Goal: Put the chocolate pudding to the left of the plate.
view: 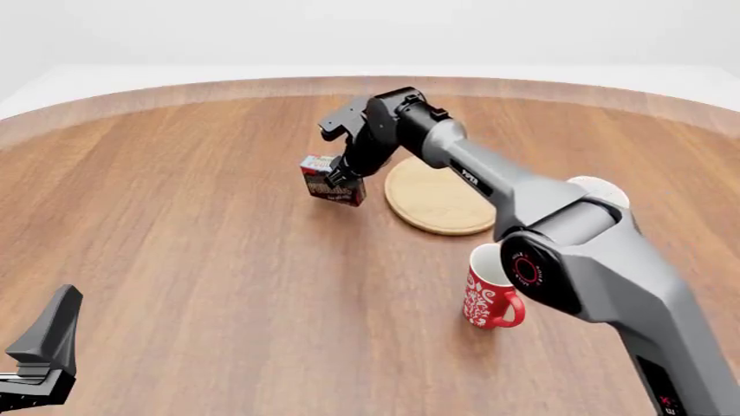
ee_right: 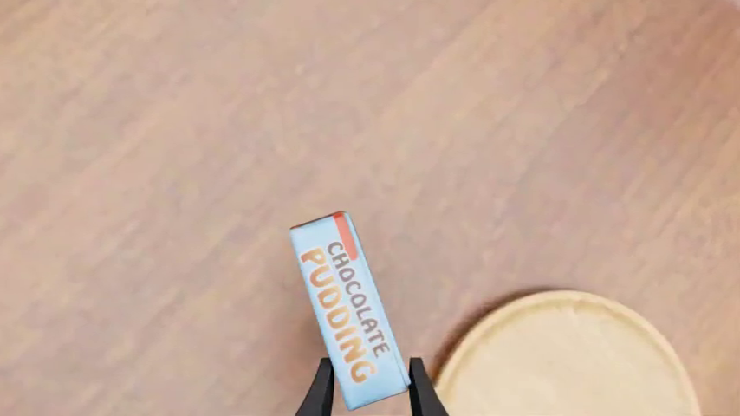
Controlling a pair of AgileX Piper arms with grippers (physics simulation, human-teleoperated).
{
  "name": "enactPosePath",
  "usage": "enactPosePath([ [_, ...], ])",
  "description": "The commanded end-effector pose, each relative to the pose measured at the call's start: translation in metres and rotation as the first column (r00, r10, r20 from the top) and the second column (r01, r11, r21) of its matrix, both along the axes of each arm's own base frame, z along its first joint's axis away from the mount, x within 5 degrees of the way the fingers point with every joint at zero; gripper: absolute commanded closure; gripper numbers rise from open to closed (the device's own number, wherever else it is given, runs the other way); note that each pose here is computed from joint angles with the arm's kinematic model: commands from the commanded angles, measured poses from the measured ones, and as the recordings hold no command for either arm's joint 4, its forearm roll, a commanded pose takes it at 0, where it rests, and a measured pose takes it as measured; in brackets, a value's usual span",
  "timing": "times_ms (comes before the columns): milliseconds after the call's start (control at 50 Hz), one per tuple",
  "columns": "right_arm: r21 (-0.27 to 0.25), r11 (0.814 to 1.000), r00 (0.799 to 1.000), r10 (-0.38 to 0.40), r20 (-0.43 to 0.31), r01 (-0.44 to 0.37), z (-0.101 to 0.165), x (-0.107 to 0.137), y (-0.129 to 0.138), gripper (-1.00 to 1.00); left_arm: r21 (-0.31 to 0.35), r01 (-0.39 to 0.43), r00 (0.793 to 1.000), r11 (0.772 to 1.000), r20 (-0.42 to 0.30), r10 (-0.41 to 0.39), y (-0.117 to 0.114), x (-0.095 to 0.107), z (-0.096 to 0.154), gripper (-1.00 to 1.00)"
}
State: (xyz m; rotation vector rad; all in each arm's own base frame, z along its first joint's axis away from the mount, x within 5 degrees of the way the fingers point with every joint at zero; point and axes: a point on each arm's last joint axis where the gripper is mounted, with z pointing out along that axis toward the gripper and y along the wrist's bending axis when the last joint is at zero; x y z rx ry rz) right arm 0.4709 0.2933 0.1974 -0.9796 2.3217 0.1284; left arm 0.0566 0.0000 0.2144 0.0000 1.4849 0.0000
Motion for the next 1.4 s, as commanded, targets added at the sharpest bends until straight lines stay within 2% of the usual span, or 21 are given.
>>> enactPosePath([
  [20,0.006,1.000,1.000,-0.017,-0.013,0.017,0.000,0.002,0.001,1.00,0.000,0.000,1.000,1.000,0.000,0.000,0.000,0.000,0.000,-1.00],
  [480,-0.020,1.000,0.999,-0.018,-0.041,0.017,-0.006,0.010,-0.001,1.00,0.000,0.000,1.000,1.000,0.000,0.000,0.000,0.000,0.000,-1.00],
  [500,-0.017,1.000,0.999,-0.013,-0.036,0.013,-0.003,0.008,0.001,1.00,0.000,0.000,1.000,1.000,0.000,0.000,0.000,0.000,0.000,-1.00],
  [520,0.009,1.000,1.000,0.000,-0.017,0.000,0.008,-0.005,0.012,1.00,0.000,0.000,1.000,1.000,0.000,0.000,0.000,0.000,0.000,-1.00],
  [540,0.050,0.999,1.000,0.004,0.005,-0.004,0.024,-0.021,0.023,-1.00,0.000,0.000,1.000,1.000,0.000,0.000,0.000,0.000,0.000,-1.00],
  [680,0.056,0.998,0.999,0.022,0.044,-0.025,0.047,-0.022,0.021,-1.00,0.000,0.000,1.000,1.000,0.000,0.000,0.000,0.000,0.000,-1.00],
  [1020,0.057,0.998,0.999,0.017,0.039,-0.019,0.047,-0.033,0.013,-1.00,0.000,0.000,1.000,1.000,0.000,0.000,0.000,0.000,0.000,-1.00],
  [1140,0.076,0.997,0.999,0.015,0.052,-0.019,0.058,-0.047,0.008,-1.00,0.000,0.000,1.000,1.000,0.000,0.000,0.000,0.000,0.000,-1.00],
  [1180,0.085,0.996,0.998,0.012,0.062,-0.017,0.063,-0.052,0.005,-1.00,0.000,0.000,1.000,1.000,0.000,0.000,0.000,0.000,0.000,-1.00],
  [1240,0.131,0.991,0.994,-0.004,0.108,-0.010,0.082,-0.064,-0.004,-1.00,0.000,0.000,1.000,1.000,0.000,0.000,0.000,0.000,0.000,-1.00],
  [1320,0.180,0.984,0.991,-0.003,0.132,-0.021,0.096,-0.093,-0.006,-1.00,0.000,0.000,1.000,1.000,0.000,0.000,0.000,0.000,0.000,-1.00],
  [1400,0.211,0.977,0.988,-0.007,0.156,-0.026,0.106,-0.111,-0.015,-1.00,0.000,0.000,1.000,1.000,0.000,0.000,0.000,0.000,0.000,-1.00],
])
